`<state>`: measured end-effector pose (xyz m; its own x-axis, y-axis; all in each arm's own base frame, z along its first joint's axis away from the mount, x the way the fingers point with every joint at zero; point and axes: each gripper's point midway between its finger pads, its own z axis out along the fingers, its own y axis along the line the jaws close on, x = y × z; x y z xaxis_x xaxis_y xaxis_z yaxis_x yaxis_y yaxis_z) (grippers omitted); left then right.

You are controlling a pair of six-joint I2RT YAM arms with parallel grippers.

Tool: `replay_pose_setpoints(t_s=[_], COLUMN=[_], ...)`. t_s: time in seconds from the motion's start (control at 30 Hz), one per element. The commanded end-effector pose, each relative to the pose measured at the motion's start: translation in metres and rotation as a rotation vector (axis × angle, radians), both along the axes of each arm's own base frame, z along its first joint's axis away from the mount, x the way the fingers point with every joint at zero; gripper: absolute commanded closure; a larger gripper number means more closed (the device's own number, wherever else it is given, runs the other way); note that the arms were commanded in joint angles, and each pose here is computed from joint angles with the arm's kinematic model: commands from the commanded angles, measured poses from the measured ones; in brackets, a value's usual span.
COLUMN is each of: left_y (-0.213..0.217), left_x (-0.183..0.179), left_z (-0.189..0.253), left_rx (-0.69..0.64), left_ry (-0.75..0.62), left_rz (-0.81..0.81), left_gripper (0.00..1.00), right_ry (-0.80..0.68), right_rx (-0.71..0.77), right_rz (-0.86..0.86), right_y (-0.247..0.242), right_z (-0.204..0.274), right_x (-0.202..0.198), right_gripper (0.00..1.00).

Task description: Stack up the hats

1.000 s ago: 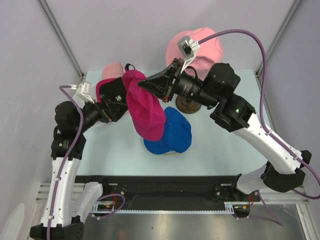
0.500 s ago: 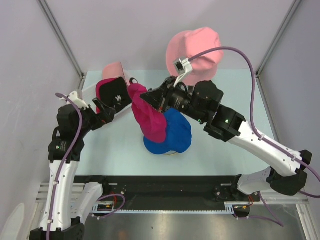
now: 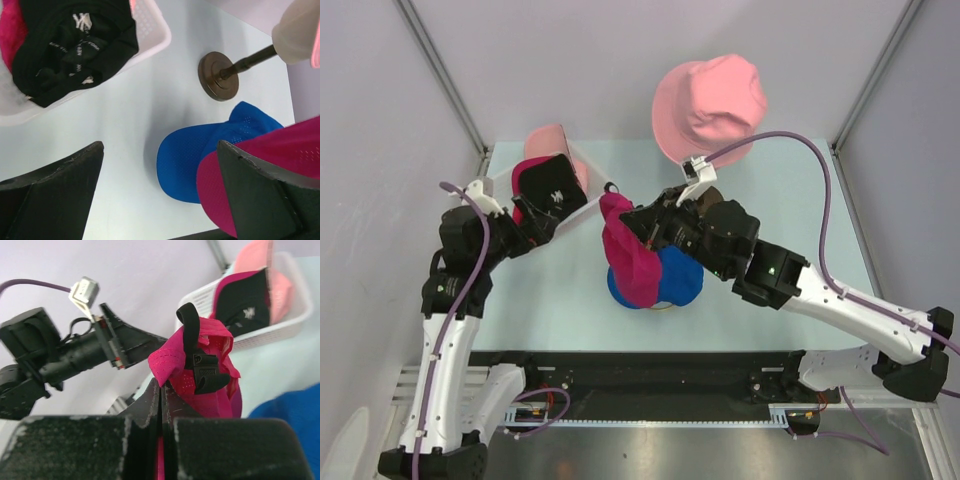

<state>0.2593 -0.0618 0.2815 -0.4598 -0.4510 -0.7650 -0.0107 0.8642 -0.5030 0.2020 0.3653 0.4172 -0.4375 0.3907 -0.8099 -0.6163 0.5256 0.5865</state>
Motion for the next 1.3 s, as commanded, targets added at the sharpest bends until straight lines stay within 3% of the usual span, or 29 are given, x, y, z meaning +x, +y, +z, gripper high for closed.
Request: replay_pose_setpoints(t_s=[0.0, 0.3, 0.53, 0.73, 0.9, 1.03, 1.13, 1.27], left_y=[-0.022, -0.108, -0.148, -0.177, -0.192, -0.189, -0.191, -0.189], left_x=[0.01, 0.01, 0.006, 0.003, 0.006, 0.015, 0.021, 0.027], left_z=[0.014, 0.028, 0.02, 0.002, -0.015, -0.027, -0.027, -0.023], left_rx=[0.016, -0.047, -0.069, -0.016, 0.032, 0.036, 0.025, 0.023], left_ry=[-0.064, -0.121, -0.115, -0.09, -0.038, -0.005, -0.013, -0.031], left_rz=[-0.114, -0.346, -0.462, -0.565, -0.59, -0.525, -0.507, -0.472], left_gripper=[0.0, 0.0, 0.01, 0.13, 0.18, 0.27, 0.39, 0.67], right_ry=[-0.05, 0.053, 0.106, 0.126, 0.134, 0.139, 0.142, 0.143], right_rx=[0.058, -0.032, -0.057, -0.074, -0.086, -0.113, -0.131, -0.147], right_rz=[-0.163, -0.287, -0.336, -0.386, -0.417, -0.424, -0.423, -0.421], right_y=[-0.037, -0.077, -0.092, -0.101, -0.108, -0.111, -0.113, -0.115], right_z=[0.023, -0.033, -0.065, -0.078, -0.087, -0.097, -0.103, -0.107], right_x=[0.014, 0.027, 0.032, 0.037, 0.041, 0.045, 0.048, 0.049], right_gripper=[1.0, 1.0, 1.0, 1.0, 1.0, 1.0, 1.0, 1.0])
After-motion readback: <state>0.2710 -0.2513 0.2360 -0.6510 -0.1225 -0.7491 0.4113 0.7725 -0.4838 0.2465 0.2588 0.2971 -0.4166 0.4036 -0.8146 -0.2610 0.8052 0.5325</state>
